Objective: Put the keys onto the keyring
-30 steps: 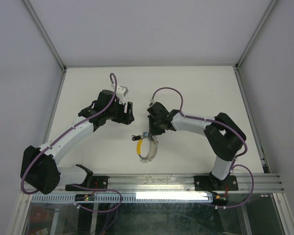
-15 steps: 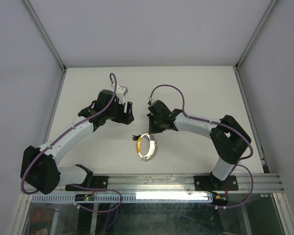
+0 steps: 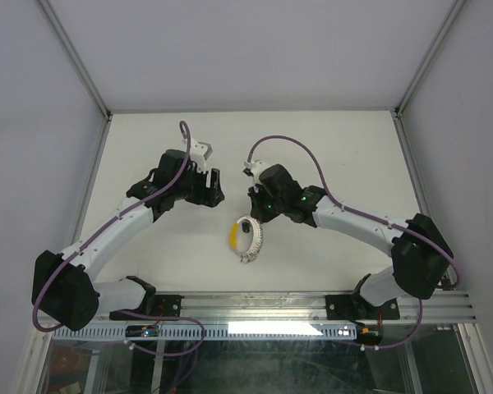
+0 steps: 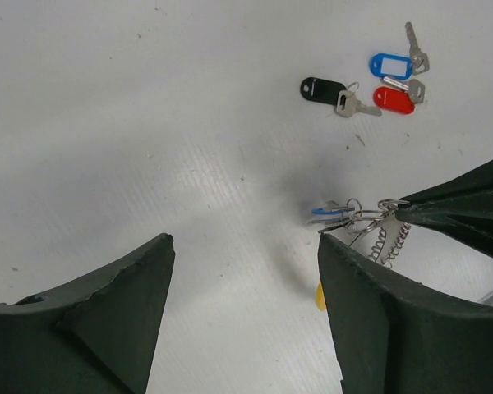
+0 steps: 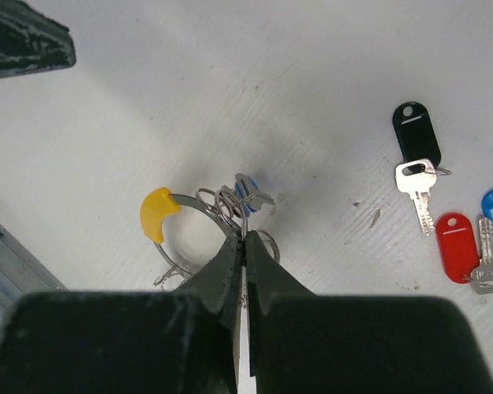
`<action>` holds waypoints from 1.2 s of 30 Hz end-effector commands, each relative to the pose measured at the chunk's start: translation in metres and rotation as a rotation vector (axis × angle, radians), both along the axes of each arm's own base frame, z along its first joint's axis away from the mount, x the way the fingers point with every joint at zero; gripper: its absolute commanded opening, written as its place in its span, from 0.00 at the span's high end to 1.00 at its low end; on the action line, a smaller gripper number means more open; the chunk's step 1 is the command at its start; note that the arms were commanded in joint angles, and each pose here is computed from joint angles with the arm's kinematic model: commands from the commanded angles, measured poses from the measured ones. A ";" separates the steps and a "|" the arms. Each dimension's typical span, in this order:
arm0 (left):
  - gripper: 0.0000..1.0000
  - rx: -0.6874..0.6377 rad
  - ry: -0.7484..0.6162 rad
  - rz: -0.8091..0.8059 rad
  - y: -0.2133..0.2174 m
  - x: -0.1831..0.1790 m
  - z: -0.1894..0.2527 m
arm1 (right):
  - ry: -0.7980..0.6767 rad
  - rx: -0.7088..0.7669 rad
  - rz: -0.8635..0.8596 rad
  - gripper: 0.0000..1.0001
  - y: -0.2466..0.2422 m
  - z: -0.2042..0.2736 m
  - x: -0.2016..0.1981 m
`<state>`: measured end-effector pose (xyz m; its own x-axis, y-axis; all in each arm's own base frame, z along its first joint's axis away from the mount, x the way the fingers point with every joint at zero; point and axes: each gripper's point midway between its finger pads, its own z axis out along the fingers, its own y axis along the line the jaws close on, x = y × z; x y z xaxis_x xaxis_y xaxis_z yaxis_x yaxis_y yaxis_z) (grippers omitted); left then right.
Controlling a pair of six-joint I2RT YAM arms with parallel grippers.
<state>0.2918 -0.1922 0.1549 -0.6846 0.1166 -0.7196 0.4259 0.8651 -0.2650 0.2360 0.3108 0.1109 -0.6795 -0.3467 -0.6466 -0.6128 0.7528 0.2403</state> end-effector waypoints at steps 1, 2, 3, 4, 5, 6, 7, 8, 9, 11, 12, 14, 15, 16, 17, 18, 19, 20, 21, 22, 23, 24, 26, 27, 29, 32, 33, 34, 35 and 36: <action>0.31 -0.104 -0.152 -0.022 -0.006 0.009 0.050 | -0.176 0.097 0.118 1.00 0.006 0.056 0.001; 0.31 -0.116 -0.164 -0.023 -0.006 0.009 0.054 | -0.197 0.113 0.134 1.00 0.005 0.064 -0.002; 0.31 -0.127 -0.174 -0.025 -0.006 0.009 0.058 | -0.221 0.123 0.139 1.00 0.004 0.072 -0.002; 0.31 -0.142 -0.185 -0.029 -0.006 0.008 0.062 | -0.250 0.134 0.142 1.00 0.001 0.082 -0.003; 0.31 -0.157 -0.200 -0.035 -0.007 0.008 0.067 | -0.273 0.140 0.151 1.00 -0.001 0.089 -0.003; 0.31 -0.174 -0.213 -0.044 -0.008 0.007 0.072 | -0.294 0.147 0.155 1.00 -0.003 0.097 -0.004; 0.31 -0.193 -0.228 -0.051 -0.008 0.005 0.077 | -0.322 0.153 0.164 1.00 -0.004 0.104 -0.004; 0.30 -0.212 -0.246 -0.059 -0.009 0.003 0.084 | -0.347 0.160 0.169 1.00 -0.006 0.112 -0.004; 0.30 -0.235 -0.266 -0.069 -0.010 0.001 0.090 | -0.373 0.171 0.177 1.00 -0.007 0.120 -0.004; 0.28 -0.271 -0.313 -0.086 -0.012 -0.004 0.104 | -0.452 0.192 0.234 1.00 -0.007 0.135 -0.007; 0.28 -0.290 -0.337 -0.083 -0.012 -0.005 0.112 | -0.495 0.200 0.264 1.00 -0.008 0.142 -0.009; 0.26 -0.324 -0.383 -0.088 -0.012 -0.009 0.125 | -0.579 0.207 0.318 1.00 -0.012 0.151 -0.013; 0.25 -0.343 -0.398 -0.093 -0.013 -0.010 0.130 | -0.628 0.206 0.368 1.00 -0.012 0.154 -0.017; 0.24 -0.360 -0.406 -0.100 -0.015 -0.012 0.134 | -0.685 0.204 0.426 1.00 -0.013 0.158 -0.022; 0.24 -0.379 -0.411 -0.117 -0.018 -0.014 0.138 | -0.737 0.202 0.481 1.00 -0.015 0.160 -0.028; 0.23 -0.398 -0.413 -0.140 -0.021 -0.017 0.142 | -0.789 0.199 0.524 1.00 -0.016 0.163 -0.031; 0.23 -0.414 -0.412 -0.166 -0.025 -0.020 0.144 | -0.833 0.204 0.544 1.00 -0.018 0.168 -0.034; 0.23 -0.426 -0.408 -0.193 -0.028 -0.024 0.146 | -0.863 0.211 0.551 1.00 -0.020 0.173 -0.037; 0.23 -0.437 -0.406 -0.218 -0.031 -0.027 0.148 | -0.886 0.223 0.560 1.00 -0.022 0.177 -0.040; 0.24 -0.444 -0.406 -0.239 -0.033 -0.030 0.150 | -0.901 0.238 0.572 1.00 -0.022 0.181 -0.043; 0.24 -0.449 -0.406 -0.254 -0.035 -0.033 0.151 | -0.907 0.250 0.583 1.00 -0.022 0.183 -0.046; 0.25 -0.451 -0.411 -0.268 -0.035 -0.035 0.152 | -0.908 0.262 0.586 1.00 -0.022 0.185 -0.048; 0.25 -0.451 -0.420 -0.284 -0.036 -0.040 0.153 | -0.889 0.287 0.580 1.00 -0.020 0.187 -0.051; 0.25 -0.451 -0.422 -0.291 -0.038 -0.042 0.152 | -0.875 0.294 0.579 1.00 -0.019 0.186 -0.052; 0.24 -0.452 -0.433 -0.315 -0.042 -0.048 0.155 | -0.842 0.312 0.573 1.00 -0.018 0.186 -0.054; 0.25 -0.455 -0.461 -0.366 -0.053 -0.061 0.161 | -0.796 0.349 0.563 1.00 -0.016 0.186 -0.058; 0.26 -0.458 -0.478 -0.386 -0.057 -0.065 0.165 | -0.765 0.369 0.550 1.00 -0.014 0.187 -0.060; 0.27 -0.459 -0.490 -0.405 -0.061 -0.070 0.167 | -0.740 0.384 0.536 1.00 -0.013 0.188 -0.061; 0.27 -0.460 -0.503 -0.422 -0.065 -0.075 0.169 | -0.716 0.398 0.521 1.00 -0.013 0.189 -0.061; 0.27 -0.462 -0.513 -0.437 -0.068 -0.079 0.171 | -0.687 0.408 0.503 1.00 -0.012 0.190 -0.062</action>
<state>0.2294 -0.2484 0.2954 -0.3545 -0.0646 -0.9328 0.7932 0.5074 -0.3366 0.1793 0.2878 0.2620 0.1149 -0.2846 -0.9517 -0.9388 0.2821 -0.1977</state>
